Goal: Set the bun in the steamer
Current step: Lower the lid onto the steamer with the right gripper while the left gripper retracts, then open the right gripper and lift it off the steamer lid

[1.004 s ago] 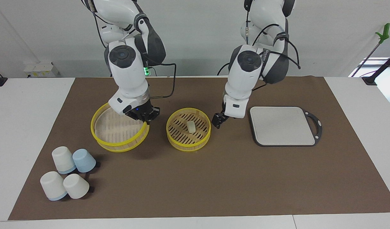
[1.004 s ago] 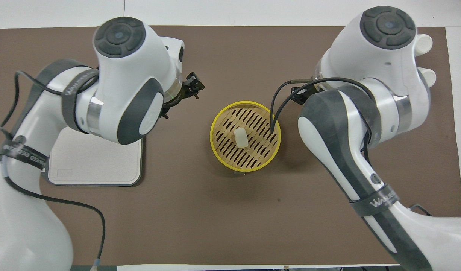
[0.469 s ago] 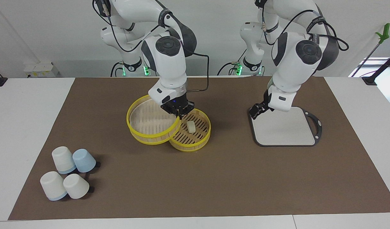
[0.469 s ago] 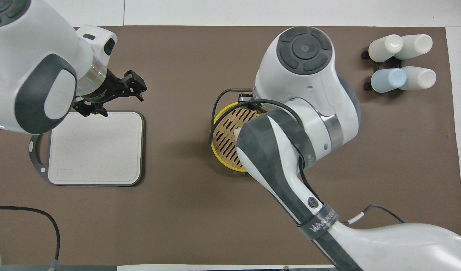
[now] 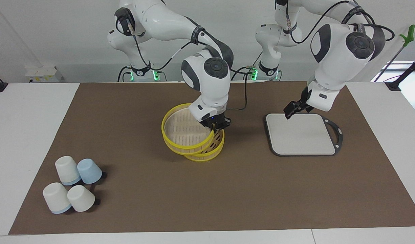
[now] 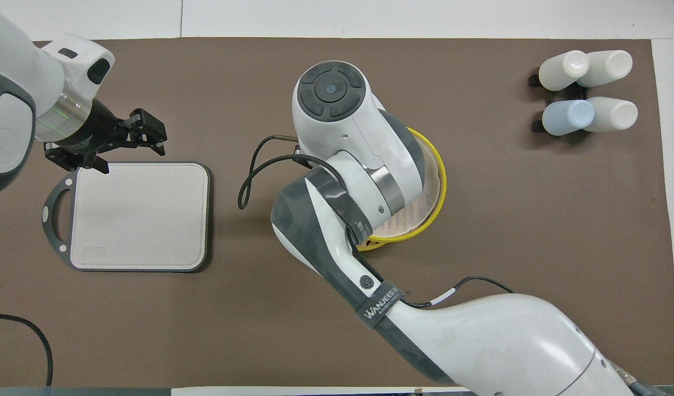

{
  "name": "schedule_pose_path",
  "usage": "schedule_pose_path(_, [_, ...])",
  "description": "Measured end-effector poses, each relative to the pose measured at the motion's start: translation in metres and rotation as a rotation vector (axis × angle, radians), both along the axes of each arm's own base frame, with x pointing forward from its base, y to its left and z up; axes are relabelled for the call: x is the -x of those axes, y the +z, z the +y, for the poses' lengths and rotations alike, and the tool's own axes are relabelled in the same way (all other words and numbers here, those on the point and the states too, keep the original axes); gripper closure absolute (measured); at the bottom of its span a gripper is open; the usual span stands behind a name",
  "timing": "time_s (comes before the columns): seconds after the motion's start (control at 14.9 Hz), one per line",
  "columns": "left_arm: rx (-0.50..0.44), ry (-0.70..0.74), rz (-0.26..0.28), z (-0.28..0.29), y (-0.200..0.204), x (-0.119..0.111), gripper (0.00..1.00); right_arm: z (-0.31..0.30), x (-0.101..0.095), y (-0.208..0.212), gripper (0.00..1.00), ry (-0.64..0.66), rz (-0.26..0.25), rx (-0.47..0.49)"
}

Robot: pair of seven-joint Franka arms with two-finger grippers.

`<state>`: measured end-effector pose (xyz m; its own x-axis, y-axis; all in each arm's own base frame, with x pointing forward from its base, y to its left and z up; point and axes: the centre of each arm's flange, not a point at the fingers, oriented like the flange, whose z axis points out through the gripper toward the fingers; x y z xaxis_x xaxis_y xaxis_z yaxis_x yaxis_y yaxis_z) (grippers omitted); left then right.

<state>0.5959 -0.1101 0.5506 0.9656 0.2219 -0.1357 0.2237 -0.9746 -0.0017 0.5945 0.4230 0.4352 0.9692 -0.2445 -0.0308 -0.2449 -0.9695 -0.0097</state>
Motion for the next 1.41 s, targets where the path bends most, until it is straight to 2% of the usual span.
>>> schedule_pose_path(0.2, [0.008, -0.038, 0.007, 0.017, 0.011, 0.006, 0.00, 0.021, 0.010, -0.004, 0.91, 0.002, -0.003, 0.000])
schedule_pose_path(0.67, [0.030, -0.113, 0.003, 0.065, 0.040, 0.024, 0.00, 0.026, 0.005, -0.016, 0.91, 0.001, -0.032, -0.021])
schedule_pose_path(0.94, [0.044, -0.130, 0.004, 0.100, 0.044, 0.029, 0.00, 0.026, 0.005, -0.038, 0.91, 0.003, -0.039, -0.024])
schedule_pose_path(1.41, [0.056, -0.175, 0.046, 0.080, 0.033, 0.045, 0.00, 0.027, 0.011, -0.040, 0.91, 0.011, -0.033, -0.018])
